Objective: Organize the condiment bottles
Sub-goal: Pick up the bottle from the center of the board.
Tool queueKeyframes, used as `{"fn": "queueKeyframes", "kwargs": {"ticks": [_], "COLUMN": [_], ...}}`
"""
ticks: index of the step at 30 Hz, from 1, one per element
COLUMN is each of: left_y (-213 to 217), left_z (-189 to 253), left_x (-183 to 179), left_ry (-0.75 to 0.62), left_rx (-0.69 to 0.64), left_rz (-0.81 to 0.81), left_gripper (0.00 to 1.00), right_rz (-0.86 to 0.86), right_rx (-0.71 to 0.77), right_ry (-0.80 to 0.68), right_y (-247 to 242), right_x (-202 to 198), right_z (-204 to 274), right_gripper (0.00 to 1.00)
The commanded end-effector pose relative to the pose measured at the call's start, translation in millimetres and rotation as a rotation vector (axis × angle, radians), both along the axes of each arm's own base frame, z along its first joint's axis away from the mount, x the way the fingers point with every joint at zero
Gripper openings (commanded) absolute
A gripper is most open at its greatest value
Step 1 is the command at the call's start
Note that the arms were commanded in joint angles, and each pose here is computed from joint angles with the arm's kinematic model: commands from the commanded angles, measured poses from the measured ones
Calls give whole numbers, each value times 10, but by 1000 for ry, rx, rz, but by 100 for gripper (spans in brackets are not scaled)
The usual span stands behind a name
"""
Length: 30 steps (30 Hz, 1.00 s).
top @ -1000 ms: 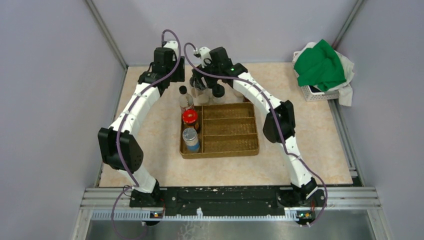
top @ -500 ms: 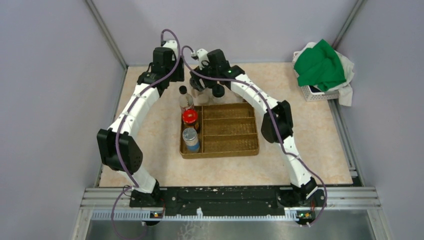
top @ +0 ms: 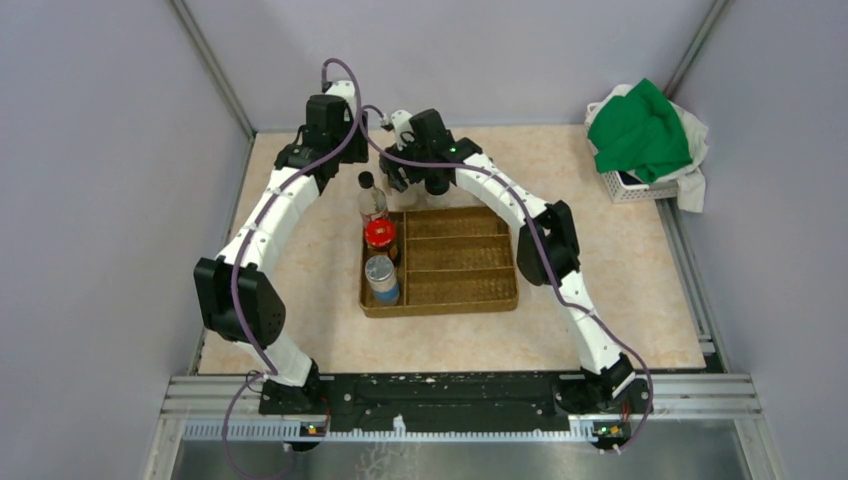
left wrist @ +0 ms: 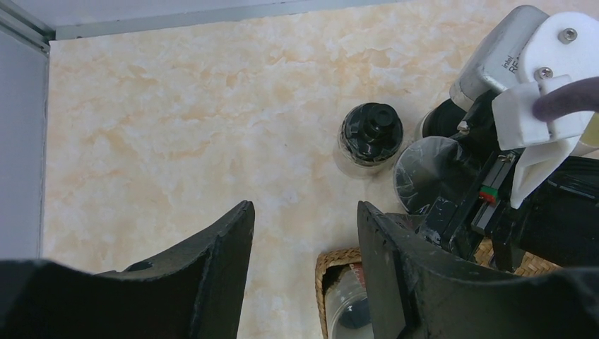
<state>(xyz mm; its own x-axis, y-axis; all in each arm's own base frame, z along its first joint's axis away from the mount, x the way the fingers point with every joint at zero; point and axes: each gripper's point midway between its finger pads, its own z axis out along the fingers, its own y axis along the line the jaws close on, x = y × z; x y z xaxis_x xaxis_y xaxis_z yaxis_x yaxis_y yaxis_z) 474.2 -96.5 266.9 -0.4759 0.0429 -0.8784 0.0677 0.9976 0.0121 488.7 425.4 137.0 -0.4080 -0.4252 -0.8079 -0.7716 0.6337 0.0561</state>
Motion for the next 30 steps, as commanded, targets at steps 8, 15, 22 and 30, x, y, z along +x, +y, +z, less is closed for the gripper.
{"fn": "queueKeyframes", "kwargs": {"ticks": [8, 15, 22, 30], "left_y": [9, 7, -1, 3], "left_z": [269, 283, 333, 393], "left_x": [-26, -43, -96, -152], "left_ry": [-80, -81, -82, -87], "left_rx": [-27, -33, -51, -62], "left_rz": [-7, -6, -8, -7], "left_gripper": [62, 61, 61, 60], "right_rz": [-29, -31, -32, -44], "right_rx": [55, 111, 152, 190], "right_ry": [-47, -101, -161, -226], "right_y": [67, 57, 30, -91], "right_x": [77, 51, 28, -91], "right_z": [161, 499, 994, 1487], "right_gripper": [47, 35, 34, 33]}}
